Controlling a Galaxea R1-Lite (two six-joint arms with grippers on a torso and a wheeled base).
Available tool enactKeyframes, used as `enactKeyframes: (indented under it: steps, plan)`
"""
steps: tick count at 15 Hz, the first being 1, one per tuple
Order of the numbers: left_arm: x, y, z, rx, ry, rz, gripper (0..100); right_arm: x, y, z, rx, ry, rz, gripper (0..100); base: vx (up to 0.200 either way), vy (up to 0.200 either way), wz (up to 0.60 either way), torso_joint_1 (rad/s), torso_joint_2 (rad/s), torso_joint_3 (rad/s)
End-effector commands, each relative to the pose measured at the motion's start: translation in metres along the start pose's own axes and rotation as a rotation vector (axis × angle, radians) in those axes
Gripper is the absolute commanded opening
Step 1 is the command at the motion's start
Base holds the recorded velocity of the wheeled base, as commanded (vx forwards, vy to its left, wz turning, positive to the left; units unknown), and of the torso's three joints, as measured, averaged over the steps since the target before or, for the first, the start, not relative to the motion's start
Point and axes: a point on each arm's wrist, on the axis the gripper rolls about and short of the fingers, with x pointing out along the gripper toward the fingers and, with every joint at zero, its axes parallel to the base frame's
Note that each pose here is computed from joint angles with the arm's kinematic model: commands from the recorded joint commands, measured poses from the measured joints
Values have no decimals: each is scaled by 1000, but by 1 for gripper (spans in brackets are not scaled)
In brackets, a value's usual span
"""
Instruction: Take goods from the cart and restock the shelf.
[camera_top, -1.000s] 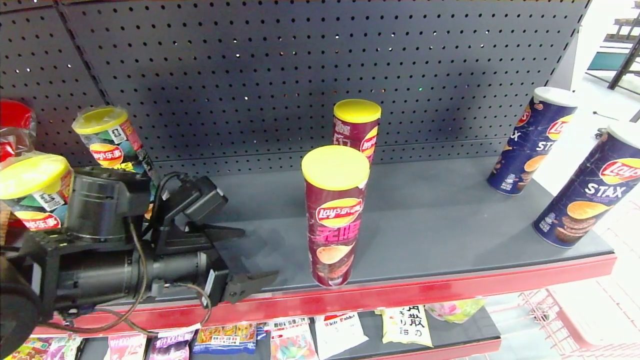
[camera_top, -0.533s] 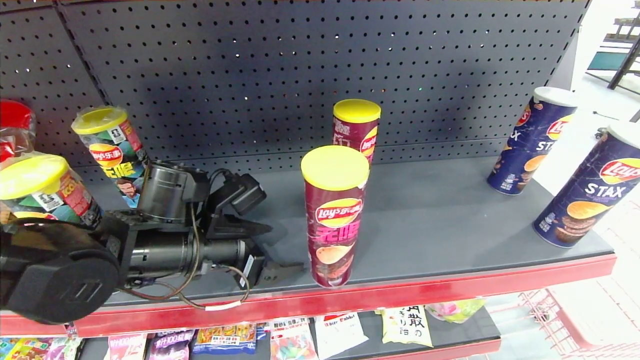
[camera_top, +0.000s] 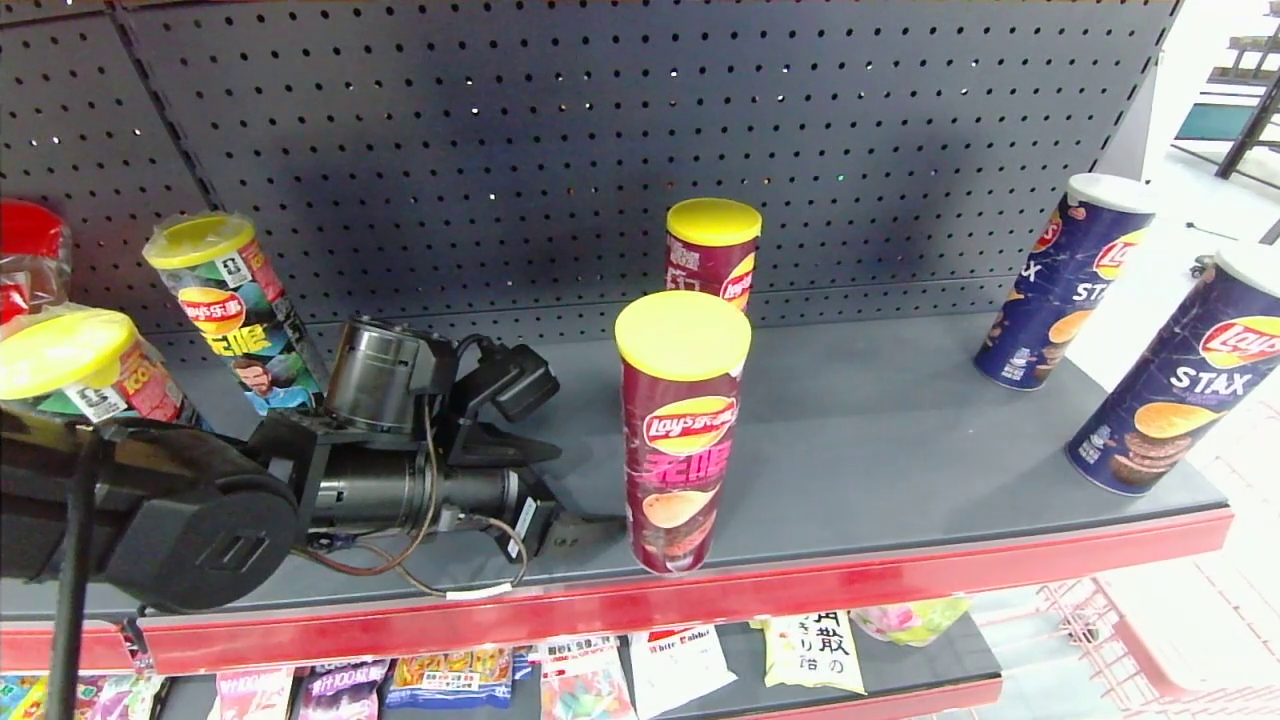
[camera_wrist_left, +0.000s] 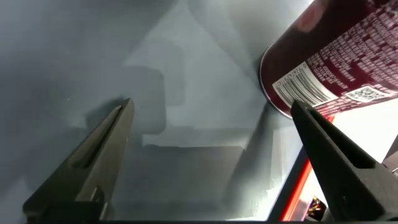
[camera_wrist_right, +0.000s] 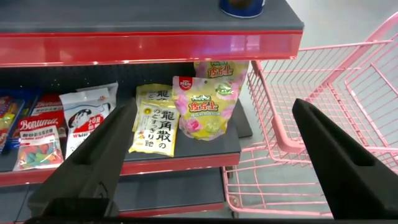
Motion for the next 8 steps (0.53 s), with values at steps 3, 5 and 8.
enactKeyframes:
  steps: [3,5,8]
  plan:
    - [7,1,5,5,-6,-6,100,0,0,0,-1,5,0,100,0,0,0,0,0,0]
    - [10,0,7,12,-11,-11,100,0,0,0,-1,3,-1,100,0,0,0,0,0,0]
    - [15,-1,9,13,-9,-9,100,0,0,0,-1,3,-1,100,0,0,0,0,0,0]
